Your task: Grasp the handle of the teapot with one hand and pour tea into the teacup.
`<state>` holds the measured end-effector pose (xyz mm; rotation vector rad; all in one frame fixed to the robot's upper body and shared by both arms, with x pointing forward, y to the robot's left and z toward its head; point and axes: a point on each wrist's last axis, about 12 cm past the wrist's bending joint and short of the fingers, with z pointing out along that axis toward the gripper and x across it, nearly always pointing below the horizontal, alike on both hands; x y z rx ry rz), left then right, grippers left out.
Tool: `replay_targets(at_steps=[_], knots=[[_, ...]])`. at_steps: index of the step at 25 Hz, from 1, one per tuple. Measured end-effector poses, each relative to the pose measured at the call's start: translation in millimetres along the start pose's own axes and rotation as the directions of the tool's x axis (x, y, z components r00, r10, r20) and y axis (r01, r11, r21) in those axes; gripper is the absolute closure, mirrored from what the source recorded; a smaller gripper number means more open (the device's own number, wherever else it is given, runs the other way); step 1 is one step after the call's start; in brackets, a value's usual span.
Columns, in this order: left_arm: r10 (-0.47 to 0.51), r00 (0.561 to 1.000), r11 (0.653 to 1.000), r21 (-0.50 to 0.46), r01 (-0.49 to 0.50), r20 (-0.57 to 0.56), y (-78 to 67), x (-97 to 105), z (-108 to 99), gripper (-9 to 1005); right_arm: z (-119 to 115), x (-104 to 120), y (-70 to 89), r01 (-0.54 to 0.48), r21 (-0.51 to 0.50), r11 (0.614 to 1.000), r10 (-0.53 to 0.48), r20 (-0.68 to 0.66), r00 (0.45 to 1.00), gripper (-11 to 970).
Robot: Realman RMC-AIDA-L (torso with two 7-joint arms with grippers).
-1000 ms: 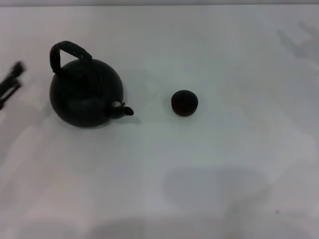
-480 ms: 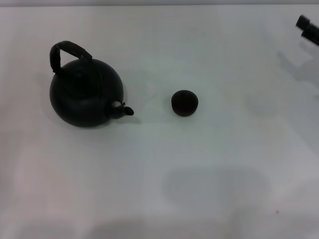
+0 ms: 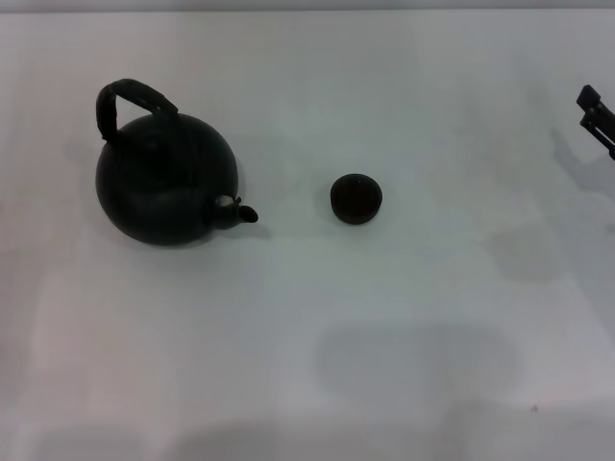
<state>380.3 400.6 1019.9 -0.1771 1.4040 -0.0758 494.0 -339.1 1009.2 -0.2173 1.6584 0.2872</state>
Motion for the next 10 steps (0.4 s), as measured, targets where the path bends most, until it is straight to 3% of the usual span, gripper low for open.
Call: replay_targets(at_steps=[10], knots=[[-0.058, 0.998, 0.998, -0.03, 0.057, -0.032, -22.0, 21, 12, 246, -5, 2, -3.1, 0.005, 0.018, 1.0, -0.005, -0.003, 1.0, 119]])
